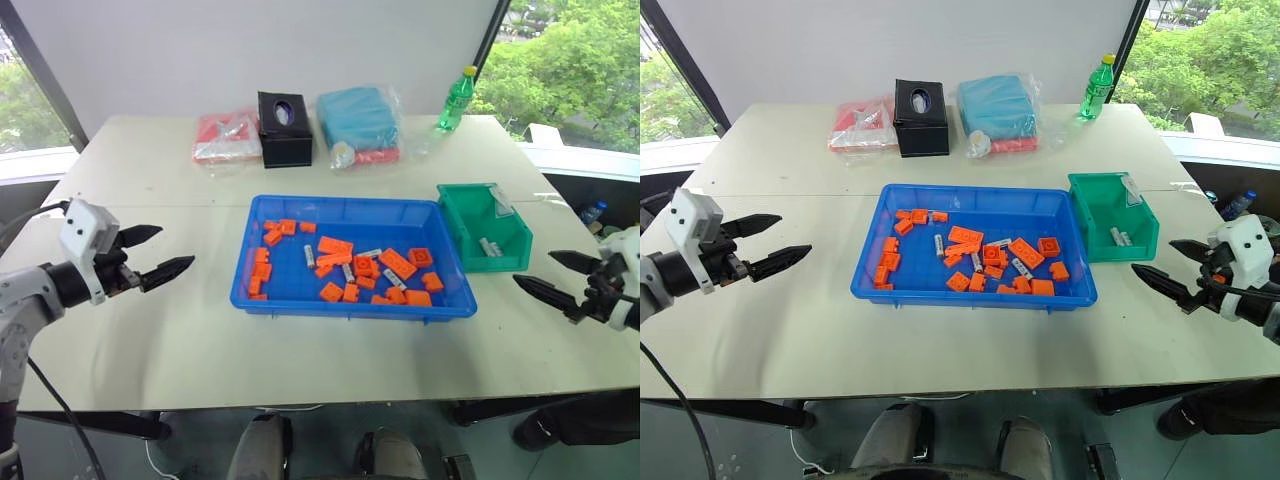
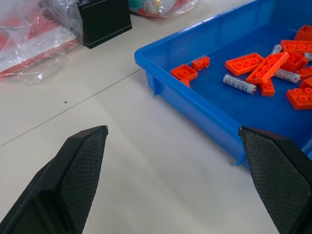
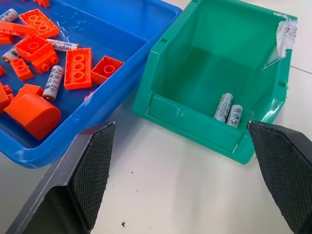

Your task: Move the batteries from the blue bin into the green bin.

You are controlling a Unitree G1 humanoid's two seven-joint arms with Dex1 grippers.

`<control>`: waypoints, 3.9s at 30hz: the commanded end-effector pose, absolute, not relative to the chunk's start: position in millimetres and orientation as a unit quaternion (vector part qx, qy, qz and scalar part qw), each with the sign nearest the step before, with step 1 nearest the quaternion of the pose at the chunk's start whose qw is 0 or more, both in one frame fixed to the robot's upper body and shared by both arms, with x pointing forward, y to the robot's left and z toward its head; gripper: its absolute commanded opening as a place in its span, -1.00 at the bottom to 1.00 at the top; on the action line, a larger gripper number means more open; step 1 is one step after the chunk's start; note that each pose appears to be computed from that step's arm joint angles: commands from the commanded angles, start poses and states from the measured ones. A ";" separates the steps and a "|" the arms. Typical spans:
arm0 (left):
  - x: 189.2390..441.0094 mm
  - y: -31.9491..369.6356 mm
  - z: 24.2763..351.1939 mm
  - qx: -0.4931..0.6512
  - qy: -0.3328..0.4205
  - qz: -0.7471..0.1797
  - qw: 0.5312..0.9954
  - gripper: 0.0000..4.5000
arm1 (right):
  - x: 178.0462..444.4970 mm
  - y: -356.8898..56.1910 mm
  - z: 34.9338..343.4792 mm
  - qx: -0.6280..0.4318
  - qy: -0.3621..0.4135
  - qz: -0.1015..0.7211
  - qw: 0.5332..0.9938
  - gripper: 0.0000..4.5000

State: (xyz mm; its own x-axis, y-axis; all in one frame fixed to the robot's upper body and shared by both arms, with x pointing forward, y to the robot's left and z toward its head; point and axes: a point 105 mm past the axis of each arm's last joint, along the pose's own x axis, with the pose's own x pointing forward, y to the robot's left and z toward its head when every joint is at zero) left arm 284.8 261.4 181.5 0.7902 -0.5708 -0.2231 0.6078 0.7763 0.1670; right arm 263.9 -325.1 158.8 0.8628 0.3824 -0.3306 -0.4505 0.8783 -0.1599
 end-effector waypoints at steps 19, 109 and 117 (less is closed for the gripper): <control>279.8 235.9 196.9 0.110 0.046 -0.351 0.929 1.00 | 283.7 -312.2 194.7 -0.141 0.105 0.247 0.953 0.97; 270.6 157.6 205.6 0.082 0.013 -0.490 0.868 1.00 | 388.3 -272.9 194.1 -0.040 0.186 0.106 0.976 0.15; 266.5 156.6 207.8 0.086 0.012 -0.490 0.867 1.00 | 386.4 -185.5 232.9 -0.097 0.115 0.316 0.937 0.59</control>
State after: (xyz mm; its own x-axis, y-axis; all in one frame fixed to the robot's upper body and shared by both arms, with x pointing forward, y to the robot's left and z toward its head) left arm 269.7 158.0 196.2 0.5194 -0.8448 -0.1290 0.8545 0.5112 0.0922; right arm 392.1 -215.1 210.1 0.8263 0.4553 -0.3315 -0.5082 0.8565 -0.0903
